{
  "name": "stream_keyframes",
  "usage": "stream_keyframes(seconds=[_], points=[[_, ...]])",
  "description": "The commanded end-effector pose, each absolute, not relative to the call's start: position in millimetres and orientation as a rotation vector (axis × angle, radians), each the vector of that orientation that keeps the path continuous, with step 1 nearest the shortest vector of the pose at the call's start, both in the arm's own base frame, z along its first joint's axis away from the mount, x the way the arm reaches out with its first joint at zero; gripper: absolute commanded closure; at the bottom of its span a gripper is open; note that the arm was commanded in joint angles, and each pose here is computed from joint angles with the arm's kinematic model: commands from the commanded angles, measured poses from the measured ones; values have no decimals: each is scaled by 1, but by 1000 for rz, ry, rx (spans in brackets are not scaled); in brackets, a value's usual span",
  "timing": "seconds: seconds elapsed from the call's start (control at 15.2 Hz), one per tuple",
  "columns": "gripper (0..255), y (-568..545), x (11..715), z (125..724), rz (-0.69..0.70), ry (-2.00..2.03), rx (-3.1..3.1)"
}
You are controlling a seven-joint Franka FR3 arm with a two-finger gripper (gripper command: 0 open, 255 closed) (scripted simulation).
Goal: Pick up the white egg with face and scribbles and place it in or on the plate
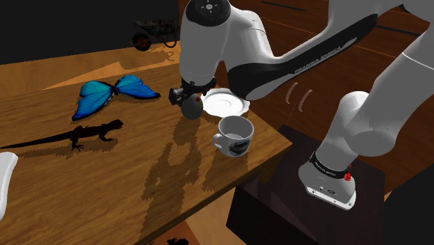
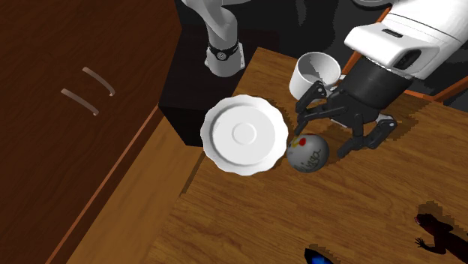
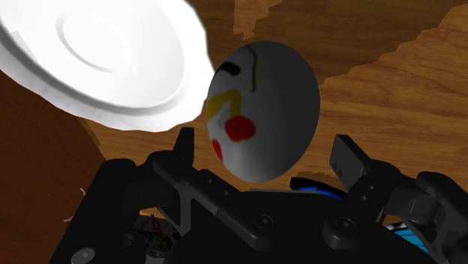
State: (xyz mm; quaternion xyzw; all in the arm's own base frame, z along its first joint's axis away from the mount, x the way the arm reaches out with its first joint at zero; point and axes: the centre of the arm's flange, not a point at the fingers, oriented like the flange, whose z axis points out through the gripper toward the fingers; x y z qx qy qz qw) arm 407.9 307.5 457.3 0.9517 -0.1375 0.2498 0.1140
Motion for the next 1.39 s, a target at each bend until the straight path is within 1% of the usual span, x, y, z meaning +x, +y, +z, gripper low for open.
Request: stream_keyframes(seconds=[0.0, 0.33, 0.4, 0.99, 1.32], points=[[0, 307, 409, 455, 733, -403, 2791], [0, 307, 409, 455, 733, -403, 2791], [255, 307, 409, 455, 733, -403, 2791], [255, 307, 409, 455, 733, -403, 2791], [255, 307, 409, 482, 733, -403, 2791]])
